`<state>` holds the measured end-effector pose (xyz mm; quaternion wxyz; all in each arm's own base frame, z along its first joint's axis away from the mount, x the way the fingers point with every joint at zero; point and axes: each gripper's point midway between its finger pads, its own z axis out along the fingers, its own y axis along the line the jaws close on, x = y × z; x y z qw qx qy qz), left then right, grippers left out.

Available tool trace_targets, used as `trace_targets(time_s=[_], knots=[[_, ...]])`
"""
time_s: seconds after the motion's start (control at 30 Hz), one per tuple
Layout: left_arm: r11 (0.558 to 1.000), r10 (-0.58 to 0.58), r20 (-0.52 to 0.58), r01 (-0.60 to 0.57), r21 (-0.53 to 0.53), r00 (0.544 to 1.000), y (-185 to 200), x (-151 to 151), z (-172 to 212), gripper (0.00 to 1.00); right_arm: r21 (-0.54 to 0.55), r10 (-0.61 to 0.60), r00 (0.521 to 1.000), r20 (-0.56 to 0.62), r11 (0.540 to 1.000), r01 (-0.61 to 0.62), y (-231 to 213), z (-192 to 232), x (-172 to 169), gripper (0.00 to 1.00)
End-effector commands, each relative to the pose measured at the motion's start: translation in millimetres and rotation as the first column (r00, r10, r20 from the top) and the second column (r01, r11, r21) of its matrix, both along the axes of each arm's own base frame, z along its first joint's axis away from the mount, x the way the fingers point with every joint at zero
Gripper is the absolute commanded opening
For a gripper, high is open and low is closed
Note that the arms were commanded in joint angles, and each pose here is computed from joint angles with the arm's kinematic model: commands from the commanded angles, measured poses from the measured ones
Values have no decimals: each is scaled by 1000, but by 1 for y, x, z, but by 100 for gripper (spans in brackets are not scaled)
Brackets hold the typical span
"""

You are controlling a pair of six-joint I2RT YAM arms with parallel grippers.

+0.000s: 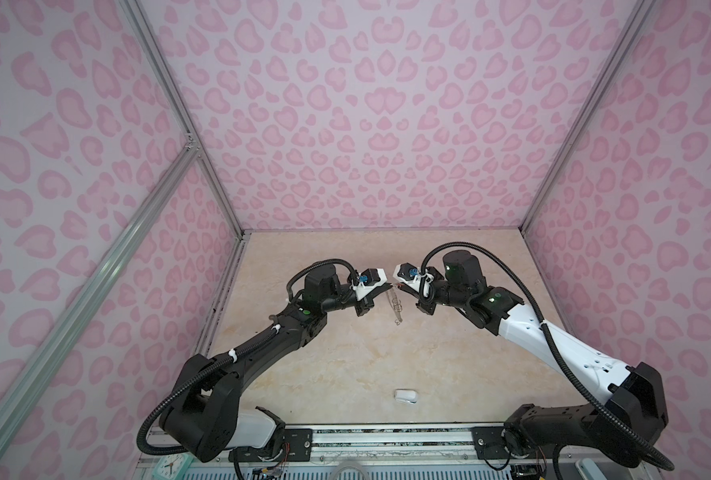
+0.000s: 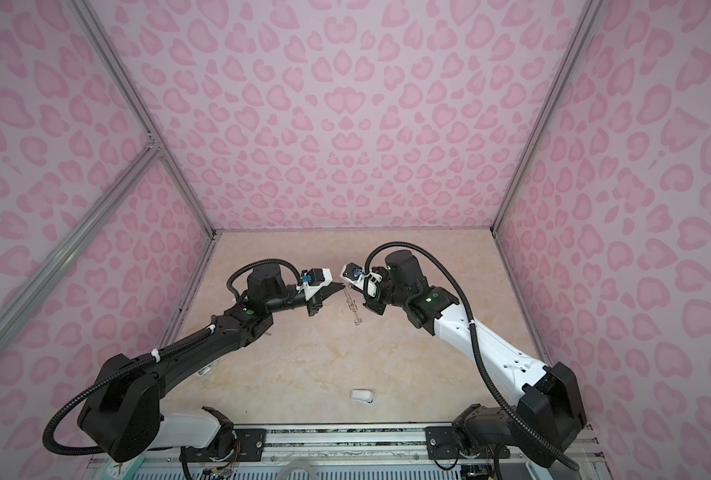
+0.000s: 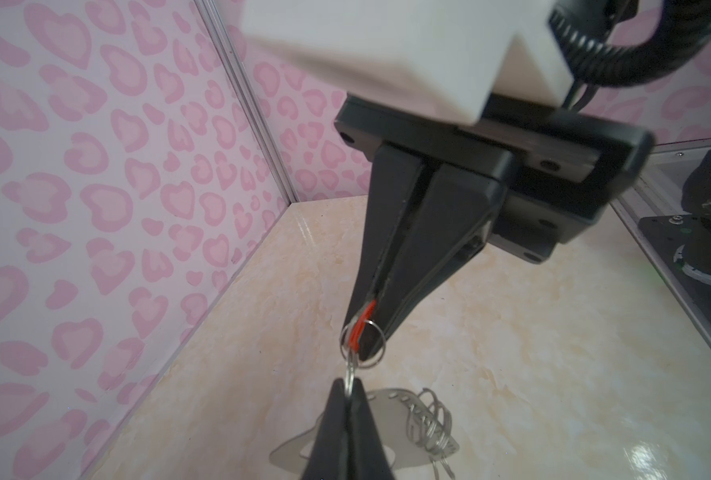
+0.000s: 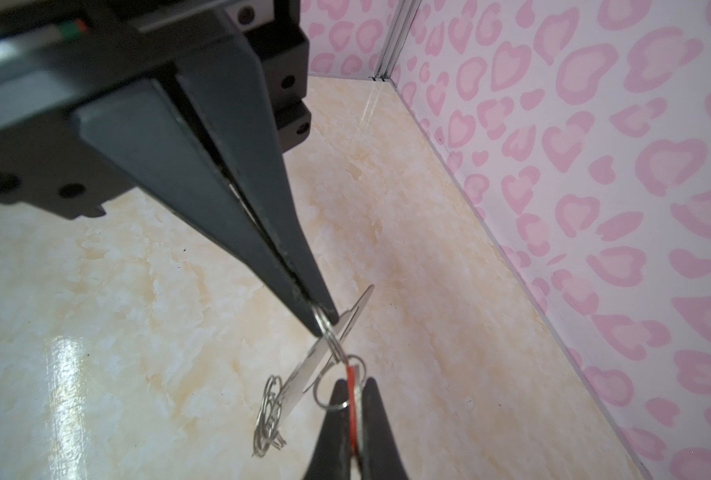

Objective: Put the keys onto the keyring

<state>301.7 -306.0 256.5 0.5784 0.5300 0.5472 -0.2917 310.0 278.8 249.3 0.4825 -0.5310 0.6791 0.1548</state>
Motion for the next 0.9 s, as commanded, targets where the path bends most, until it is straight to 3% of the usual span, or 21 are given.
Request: trace_targets(time_s=[0.0,0.27,0.57,0.87], knots=[[1000,-19,19,19,8,1000,-3,0,1,3,28,20,1000,16,999,-21,4,11,-1,0],[998,-33,18,32,48,999,-10,-1,-6,3,11,53,999,0,999,-53,10,10,-2,0],[996,-12,22,10,87,1000,-11,1,-13,3,-122,47,999,-3,991,-47,11,-1,0,0],[997,11,11,-12,79,1000,-10,4,-13,3,-411,22,999,33,912,-7,-2,-22,0,0]])
